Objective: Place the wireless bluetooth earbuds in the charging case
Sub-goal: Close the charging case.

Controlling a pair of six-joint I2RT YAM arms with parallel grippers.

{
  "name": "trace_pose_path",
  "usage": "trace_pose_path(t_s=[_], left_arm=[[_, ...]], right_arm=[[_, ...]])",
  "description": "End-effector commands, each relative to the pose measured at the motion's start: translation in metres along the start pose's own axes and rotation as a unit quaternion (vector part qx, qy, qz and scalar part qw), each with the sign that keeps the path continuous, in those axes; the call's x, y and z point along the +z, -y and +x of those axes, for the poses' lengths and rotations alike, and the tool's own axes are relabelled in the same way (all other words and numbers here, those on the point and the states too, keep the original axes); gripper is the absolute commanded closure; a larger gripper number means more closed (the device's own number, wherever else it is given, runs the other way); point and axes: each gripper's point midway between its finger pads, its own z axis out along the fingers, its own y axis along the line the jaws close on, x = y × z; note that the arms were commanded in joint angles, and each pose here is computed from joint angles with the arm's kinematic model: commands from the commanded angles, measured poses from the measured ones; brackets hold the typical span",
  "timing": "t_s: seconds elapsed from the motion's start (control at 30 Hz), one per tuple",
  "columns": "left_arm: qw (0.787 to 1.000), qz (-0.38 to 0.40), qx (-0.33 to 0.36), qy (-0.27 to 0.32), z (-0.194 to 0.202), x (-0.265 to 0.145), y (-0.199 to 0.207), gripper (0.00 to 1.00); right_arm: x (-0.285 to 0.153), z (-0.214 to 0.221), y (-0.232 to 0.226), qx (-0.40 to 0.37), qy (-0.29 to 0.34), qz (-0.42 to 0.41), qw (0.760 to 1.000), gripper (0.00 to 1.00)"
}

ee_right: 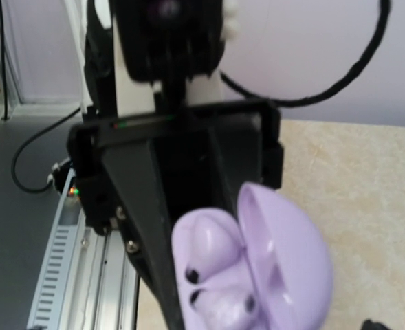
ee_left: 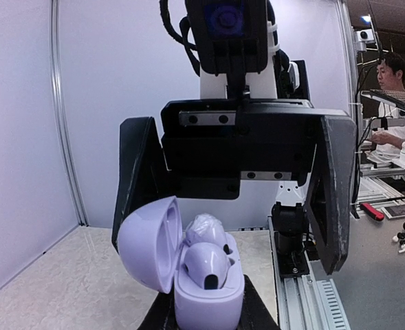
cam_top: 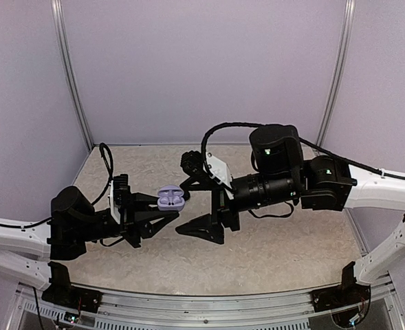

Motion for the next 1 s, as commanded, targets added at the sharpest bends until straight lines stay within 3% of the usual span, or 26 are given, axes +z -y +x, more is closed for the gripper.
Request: trace_pose_path(t_s=[0.0, 0.37, 0.53, 0.73, 0.97], left_arm=[[0.999, 0.006, 0.003, 0.038, -0.027, 0.002, 0.002, 0.94], [0.999, -0.007, -0.011, 0.033, -0.025, 0.005, -0.004, 0.93], [0.999, -0.015, -0.038, 0.032, -0.024, 0.005, -0.010, 0.94], [0.997, -0.029, -0.058, 0.033, -0.026, 0.005, -0.018, 0.95], [0.994, -0.038, -0.095, 0.027, -0.023, 0.011, -0.025, 0.97]], right_arm=[[0.005, -0.009, -0.001, -0.015, 0.012, -0.015, 1.000, 0.01], [-0.008, -0.026, -0.015, -0.040, 0.049, -0.044, 0.997, 0.02], [-0.014, -0.033, -0.030, -0.058, 0.062, -0.067, 0.994, 0.09], [-0.008, -0.022, -0.042, -0.072, 0.041, -0.093, 0.992, 0.20], [0.001, -0.012, -0.032, -0.100, 0.006, -0.039, 0.994, 0.23]])
